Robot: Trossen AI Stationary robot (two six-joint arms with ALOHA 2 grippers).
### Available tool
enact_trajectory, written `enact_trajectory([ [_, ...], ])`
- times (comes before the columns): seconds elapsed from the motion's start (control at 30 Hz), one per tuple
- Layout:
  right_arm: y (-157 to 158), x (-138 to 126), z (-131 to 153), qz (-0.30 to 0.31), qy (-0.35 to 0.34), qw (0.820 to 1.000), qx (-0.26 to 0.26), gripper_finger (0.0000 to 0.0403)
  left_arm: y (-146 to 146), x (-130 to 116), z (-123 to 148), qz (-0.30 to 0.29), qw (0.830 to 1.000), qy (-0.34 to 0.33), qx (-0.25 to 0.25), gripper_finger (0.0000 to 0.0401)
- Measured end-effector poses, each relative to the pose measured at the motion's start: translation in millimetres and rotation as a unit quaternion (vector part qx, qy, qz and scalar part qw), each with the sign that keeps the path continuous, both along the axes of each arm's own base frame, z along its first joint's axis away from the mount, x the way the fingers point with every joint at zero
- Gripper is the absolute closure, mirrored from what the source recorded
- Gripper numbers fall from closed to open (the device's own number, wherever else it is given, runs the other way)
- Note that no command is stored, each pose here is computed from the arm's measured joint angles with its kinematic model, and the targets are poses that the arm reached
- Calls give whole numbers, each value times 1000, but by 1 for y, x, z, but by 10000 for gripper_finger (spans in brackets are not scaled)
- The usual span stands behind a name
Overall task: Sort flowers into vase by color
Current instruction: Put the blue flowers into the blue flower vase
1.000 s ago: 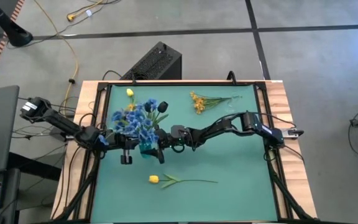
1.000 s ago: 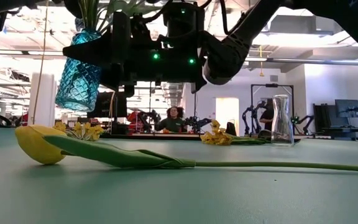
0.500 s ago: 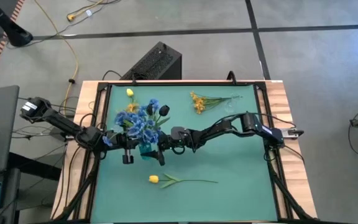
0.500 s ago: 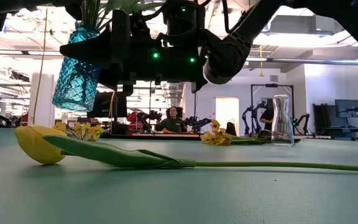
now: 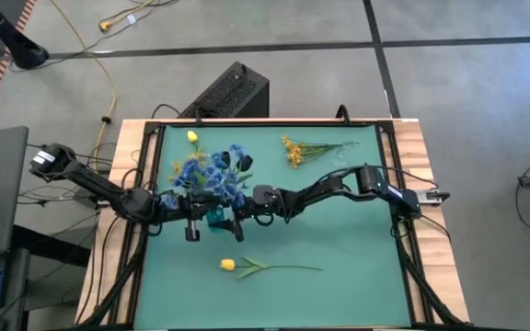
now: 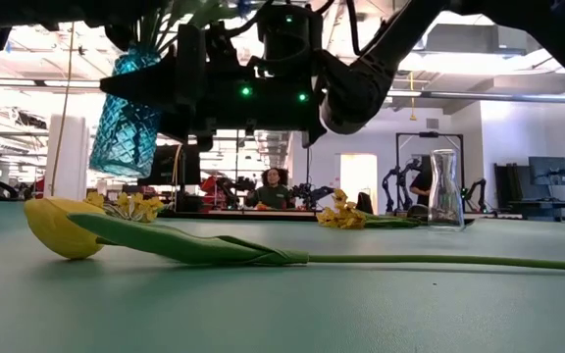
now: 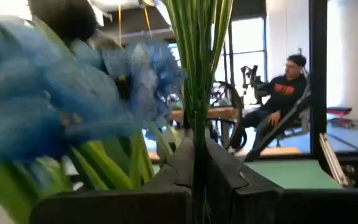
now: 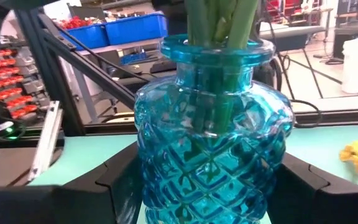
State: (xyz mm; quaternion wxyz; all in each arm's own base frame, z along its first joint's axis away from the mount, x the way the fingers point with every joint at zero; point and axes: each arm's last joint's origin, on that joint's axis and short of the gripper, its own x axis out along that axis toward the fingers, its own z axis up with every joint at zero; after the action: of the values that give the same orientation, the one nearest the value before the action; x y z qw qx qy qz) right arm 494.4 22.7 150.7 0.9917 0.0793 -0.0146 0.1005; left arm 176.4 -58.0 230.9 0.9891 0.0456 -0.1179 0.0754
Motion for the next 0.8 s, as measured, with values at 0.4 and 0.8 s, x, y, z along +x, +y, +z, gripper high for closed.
enact_trajectory([
  [0.4, -3, 0, 0, -6, -1, 1000, -6, 121, -5, -3, -8, 35, 998, 46, -15, 401],
  [0.8, -7, 3, 4, -12, -4, 1000, -7, 121, -11, -15, -8, 64, 995, 68, -38, 401],
])
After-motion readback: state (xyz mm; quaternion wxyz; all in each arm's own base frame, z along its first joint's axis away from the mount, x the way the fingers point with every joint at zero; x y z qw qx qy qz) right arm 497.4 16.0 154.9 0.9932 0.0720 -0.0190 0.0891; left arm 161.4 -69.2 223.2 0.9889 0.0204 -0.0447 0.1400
